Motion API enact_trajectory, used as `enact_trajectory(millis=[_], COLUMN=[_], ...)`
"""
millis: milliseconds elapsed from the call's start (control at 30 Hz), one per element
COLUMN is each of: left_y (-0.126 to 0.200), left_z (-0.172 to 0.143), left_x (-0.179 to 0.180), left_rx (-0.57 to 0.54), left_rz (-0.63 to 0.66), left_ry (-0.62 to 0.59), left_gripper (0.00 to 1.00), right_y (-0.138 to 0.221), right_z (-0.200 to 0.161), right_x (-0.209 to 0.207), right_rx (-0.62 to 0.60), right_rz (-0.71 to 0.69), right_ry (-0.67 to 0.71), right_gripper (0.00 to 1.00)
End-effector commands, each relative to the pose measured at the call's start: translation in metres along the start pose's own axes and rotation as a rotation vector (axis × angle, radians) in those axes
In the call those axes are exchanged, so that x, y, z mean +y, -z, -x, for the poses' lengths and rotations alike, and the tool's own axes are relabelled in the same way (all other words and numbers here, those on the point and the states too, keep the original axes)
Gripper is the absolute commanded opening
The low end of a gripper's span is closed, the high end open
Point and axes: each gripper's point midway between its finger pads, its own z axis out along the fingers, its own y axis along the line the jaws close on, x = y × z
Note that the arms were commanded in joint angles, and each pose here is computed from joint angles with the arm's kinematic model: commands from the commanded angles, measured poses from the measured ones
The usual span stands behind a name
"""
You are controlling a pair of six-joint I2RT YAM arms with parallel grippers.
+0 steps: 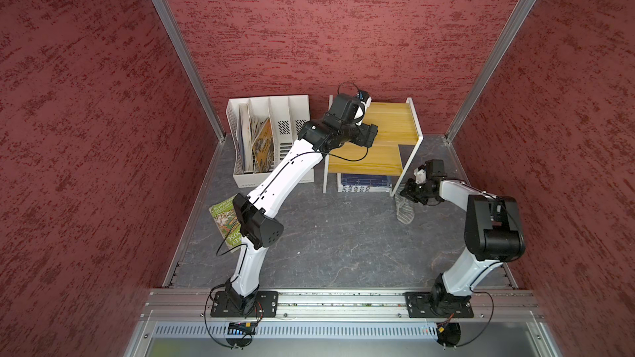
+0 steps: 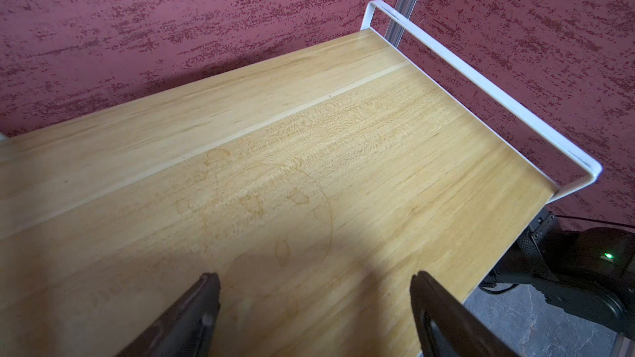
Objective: Wipe the bookshelf clean with a cloth
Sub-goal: Wipe the dust from the shelf.
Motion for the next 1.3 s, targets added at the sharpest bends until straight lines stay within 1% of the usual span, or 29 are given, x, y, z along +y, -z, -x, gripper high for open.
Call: enact_trajectory(millis=[0,133,267,400,633,733,867,967,1267], left_y=[-0.023,-0.023,-0.023,-0.023,-0.023,-0.023,-0.023,-0.023,-0.023], left_z=[-0.062,-0.061,-0.06,-0.06,-0.06,-0.059,-0.06,-0.06,-0.059], left_x=[-0.003,-0.004,-0.005,-0.005,-0.005,-0.005,-0.005,-0.005,-0.006], left_rx=[0.217,0.215,0.211,0.21,0.209,0.208,0.209,0.208,0.208], left_rz=[-0.007,-0.01,-0.015,-0.017,-0.018,-0.018,-0.018,-0.019,-0.021], left_ry=[0.013,0.012,0.011,0.011,0.009,0.008,0.008,0.008,0.008], left_gripper=[0.9,0.9,0.9,0.9,0.9,0.9,0.9,0.9,0.9], right_y=[0.0,0.005,0.022,0.047,0.085,0.108,0.123,0.123,0.087], right_z=[0.004,0.006,0.014,0.025,0.038,0.042,0.044,0.042,0.029], right_x=[0.017,0.03,0.048,0.066,0.091,0.103,0.109,0.107,0.077], right_rx=[-0.032,-0.048,-0.101,-0.162,-0.229,-0.271,-0.298,-0.299,-0.248], right_rz=[0.092,0.155,0.226,0.277,0.329,0.355,0.358,0.346,0.268], right_ry=[-0.051,-0.074,-0.104,-0.108,-0.097,-0.086,-0.088,-0.084,-0.098], right_gripper=[0.0,0.0,0.0,0.0,0.0,0.0,0.0,0.0,0.0])
